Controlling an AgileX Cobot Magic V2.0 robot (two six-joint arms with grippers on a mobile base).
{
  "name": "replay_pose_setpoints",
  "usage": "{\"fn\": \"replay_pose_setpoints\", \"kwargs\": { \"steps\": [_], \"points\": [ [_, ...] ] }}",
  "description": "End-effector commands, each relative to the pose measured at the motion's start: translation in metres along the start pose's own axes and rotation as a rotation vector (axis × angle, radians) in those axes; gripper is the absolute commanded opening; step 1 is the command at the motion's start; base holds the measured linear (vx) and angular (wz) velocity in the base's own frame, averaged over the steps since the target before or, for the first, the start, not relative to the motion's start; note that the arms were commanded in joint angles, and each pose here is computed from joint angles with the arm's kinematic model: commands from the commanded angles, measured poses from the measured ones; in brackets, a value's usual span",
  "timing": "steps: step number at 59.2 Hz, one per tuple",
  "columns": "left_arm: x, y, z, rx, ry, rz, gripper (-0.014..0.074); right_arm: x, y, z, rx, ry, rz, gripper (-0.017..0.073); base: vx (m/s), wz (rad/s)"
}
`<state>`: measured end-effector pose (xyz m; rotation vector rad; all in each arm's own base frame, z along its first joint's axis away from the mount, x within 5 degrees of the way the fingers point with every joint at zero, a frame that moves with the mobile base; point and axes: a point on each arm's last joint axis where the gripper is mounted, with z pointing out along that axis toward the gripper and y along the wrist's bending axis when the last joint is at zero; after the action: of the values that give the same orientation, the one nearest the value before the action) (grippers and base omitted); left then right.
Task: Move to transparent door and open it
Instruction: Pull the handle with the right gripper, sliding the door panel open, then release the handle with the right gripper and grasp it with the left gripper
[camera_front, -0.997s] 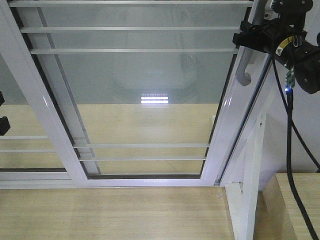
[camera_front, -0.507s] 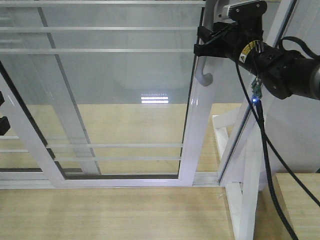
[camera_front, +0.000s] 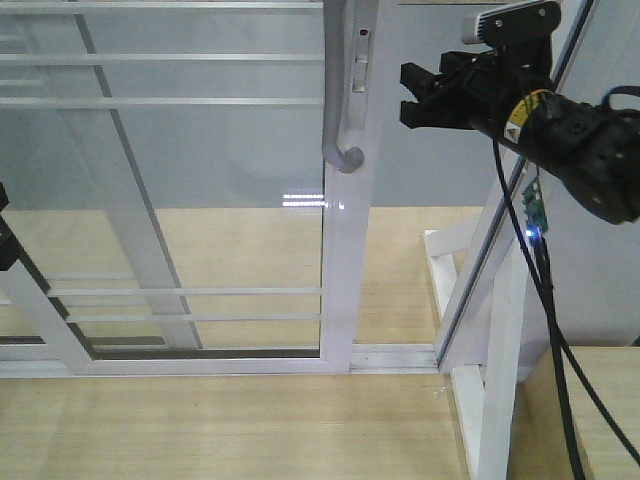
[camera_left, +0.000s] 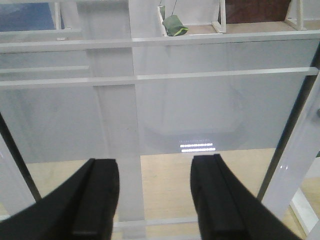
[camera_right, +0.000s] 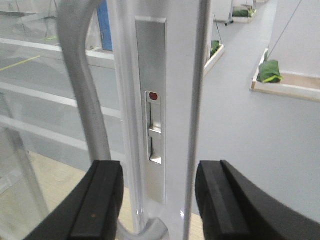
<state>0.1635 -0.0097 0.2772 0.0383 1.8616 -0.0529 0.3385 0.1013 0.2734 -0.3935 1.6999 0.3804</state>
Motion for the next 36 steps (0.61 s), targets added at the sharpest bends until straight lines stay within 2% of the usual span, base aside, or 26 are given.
{"fn": "replay_pose_setpoints", "kwargs": {
  "steps": [1,10,20,31,36],
  "points": [
    [-0.021,-0.003,-0.002,0.023,-0.144,-0.008,0.0461,-0.029,0.012,-0.041,-0.029,-0.128,-0.014,0.0412,0.0,0.0],
    [-0.023,-0.014,0.004,0.083,-0.173,0.003,0.0461,-0.02,0.023,-0.092,0.003,-0.112,-0.012,0.0412,0.0,0.0],
    [-0.016,-0.033,0.027,0.171,-0.157,0.021,0.0461,-0.011,0.03,-0.128,0.039,-0.098,-0.02,0.0412,0.0,0.0],
    [-0.015,-0.054,0.06,0.252,-0.311,0.017,0.0461,-0.009,0.032,-0.151,0.082,-0.093,-0.031,0.0412,0.0,0.0],
    [-0.014,-0.063,0.076,0.276,-0.323,0.015,0.0462,-0.01,0.032,-0.156,0.097,-0.09,-0.033,0.0412,0.0,0.0]
  ]
}}
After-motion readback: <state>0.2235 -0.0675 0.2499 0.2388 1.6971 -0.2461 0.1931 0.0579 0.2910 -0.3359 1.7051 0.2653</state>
